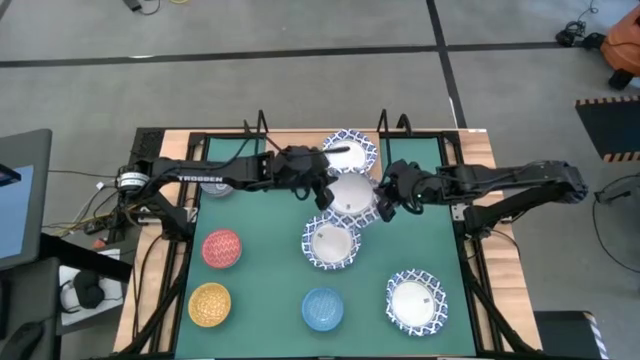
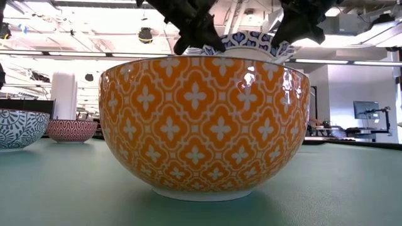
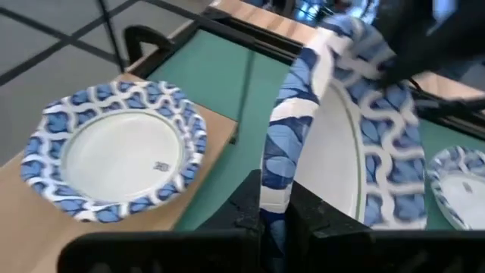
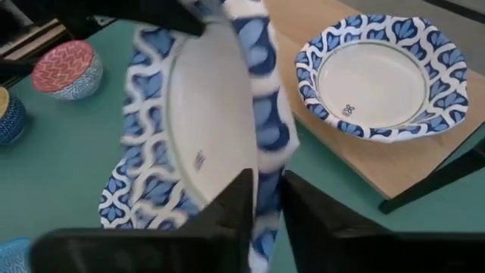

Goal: Place and stack bowls onto a shelf
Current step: Stack the white bowl on top of the white bowl on the shelf

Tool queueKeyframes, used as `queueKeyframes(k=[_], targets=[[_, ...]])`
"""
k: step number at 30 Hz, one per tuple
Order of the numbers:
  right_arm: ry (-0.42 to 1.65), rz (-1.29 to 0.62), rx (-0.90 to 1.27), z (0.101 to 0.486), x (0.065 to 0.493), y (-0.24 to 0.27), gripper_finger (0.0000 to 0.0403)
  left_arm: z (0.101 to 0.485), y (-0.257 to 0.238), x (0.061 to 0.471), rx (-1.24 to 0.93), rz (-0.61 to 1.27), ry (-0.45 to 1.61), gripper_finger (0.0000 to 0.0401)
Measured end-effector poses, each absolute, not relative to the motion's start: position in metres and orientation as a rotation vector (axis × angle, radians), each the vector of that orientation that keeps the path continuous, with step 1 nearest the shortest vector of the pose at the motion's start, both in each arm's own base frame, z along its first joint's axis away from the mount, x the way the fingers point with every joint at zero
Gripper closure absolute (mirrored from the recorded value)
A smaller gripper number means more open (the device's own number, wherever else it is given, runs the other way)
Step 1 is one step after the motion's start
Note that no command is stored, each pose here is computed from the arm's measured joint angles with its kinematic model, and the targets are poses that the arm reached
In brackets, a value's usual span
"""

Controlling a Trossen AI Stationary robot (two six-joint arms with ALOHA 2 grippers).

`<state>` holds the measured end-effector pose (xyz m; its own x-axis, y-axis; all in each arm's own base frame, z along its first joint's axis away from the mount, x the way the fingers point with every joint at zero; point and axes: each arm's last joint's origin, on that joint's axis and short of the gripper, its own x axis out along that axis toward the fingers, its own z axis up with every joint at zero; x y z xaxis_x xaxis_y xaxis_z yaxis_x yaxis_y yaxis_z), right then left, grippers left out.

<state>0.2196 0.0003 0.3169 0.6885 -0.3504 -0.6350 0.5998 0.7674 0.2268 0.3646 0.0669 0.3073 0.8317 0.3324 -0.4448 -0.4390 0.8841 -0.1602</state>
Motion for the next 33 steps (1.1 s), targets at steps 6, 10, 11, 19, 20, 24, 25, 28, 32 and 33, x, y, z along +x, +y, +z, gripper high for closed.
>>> queueKeyframes(k=[6,10,11,19,20,24,25,28,32,33], targets=[[0.497,-0.667,0.511,0.330,0.201,-0.009,0.0228,0.309,0.101,0.357,-0.293,0.542,0.377,0.0393],[0.414,-0.722,0.507,0.340,0.188,-0.013,0.0216,0.315,0.127,0.352,-0.312,0.635,0.292,0.0392],[0.400,-0.728,0.507,0.341,0.186,-0.014,0.0215,0.314,0.134,0.352,-0.326,0.660,0.269,0.0392],[0.366,-0.758,0.512,0.347,0.173,-0.019,0.0226,0.272,0.190,0.364,-0.523,0.706,0.198,0.0392],[0.368,-0.760,0.511,0.347,0.172,-0.019,0.0227,0.265,0.194,0.366,-0.553,0.698,0.212,0.0392],[0.384,-0.767,0.517,0.345,0.172,-0.018,0.0227,0.244,0.201,0.370,-0.621,0.700,0.255,0.0392],[0.393,-0.769,0.514,0.344,0.173,-0.018,0.0227,0.242,0.201,0.371,-0.625,0.702,0.253,0.0392],[0.423,-0.778,0.502,0.341,0.174,-0.018,0.0227,0.241,0.201,0.371,-0.618,0.702,0.262,0.0389],[0.468,-0.799,0.482,0.336,0.176,-0.020,0.0227,0.241,0.201,0.371,-0.596,0.702,0.271,0.0373],[0.476,-0.805,0.475,0.335,0.177,-0.021,0.0227,0.241,0.201,0.371,-0.596,0.704,0.271,0.0367]])
